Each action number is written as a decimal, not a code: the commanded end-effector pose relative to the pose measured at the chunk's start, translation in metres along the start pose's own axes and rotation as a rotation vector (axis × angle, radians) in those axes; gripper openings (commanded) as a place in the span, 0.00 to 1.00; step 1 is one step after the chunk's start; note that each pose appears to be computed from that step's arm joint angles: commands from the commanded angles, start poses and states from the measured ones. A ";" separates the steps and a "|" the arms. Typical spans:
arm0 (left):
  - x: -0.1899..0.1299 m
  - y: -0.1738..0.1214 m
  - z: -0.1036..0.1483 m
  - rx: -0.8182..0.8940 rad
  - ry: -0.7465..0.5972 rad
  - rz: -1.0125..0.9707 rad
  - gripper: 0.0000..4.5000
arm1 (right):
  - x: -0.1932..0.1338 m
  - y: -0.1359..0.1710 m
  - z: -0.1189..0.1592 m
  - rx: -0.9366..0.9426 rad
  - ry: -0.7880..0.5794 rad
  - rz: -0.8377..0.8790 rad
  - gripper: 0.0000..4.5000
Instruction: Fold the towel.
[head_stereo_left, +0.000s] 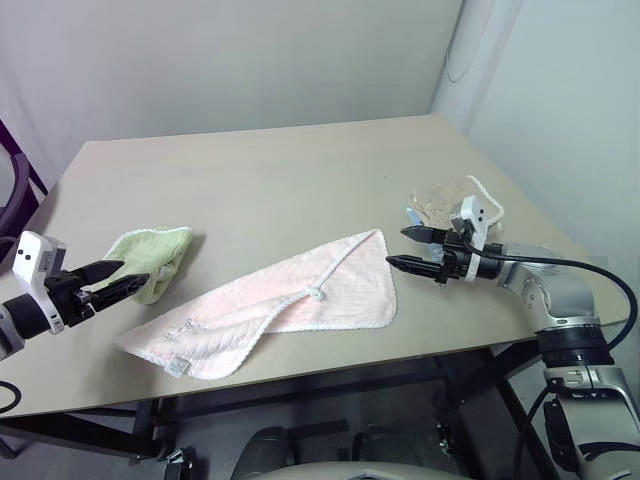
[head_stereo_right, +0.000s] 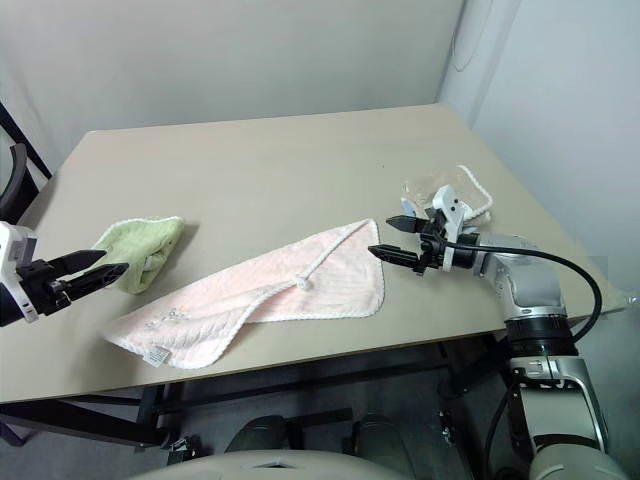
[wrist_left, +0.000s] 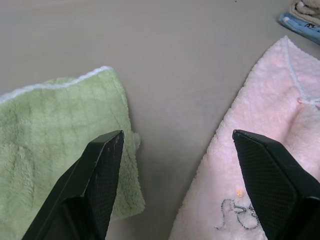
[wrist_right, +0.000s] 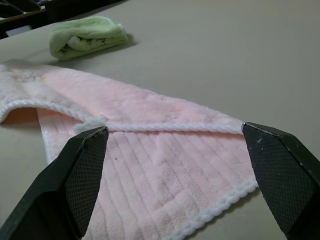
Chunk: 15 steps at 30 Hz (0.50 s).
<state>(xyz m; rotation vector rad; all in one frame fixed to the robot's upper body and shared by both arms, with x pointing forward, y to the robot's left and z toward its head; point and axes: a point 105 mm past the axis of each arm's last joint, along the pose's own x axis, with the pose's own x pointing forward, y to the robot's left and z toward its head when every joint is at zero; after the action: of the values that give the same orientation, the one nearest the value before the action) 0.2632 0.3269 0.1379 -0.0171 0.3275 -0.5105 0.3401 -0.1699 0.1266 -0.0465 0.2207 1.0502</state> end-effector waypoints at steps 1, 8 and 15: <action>0.002 -0.007 0.012 0.042 -0.027 -0.027 0.82 | 0.005 0.003 0.008 -0.038 -0.027 0.013 0.99; 0.010 -0.030 0.014 0.061 -0.041 -0.090 0.82 | 0.010 0.002 0.008 -0.016 -0.051 0.003 0.99; 0.022 -0.063 -0.005 0.045 -0.040 -0.152 0.82 | 0.023 -0.012 0.013 -0.017 -0.058 -0.037 0.99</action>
<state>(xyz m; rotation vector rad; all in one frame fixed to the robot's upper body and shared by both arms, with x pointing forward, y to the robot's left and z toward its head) 0.2493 0.2706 0.1236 -0.0361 0.3144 -0.6394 0.3554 -0.1574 0.1167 -0.0091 0.2202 1.0174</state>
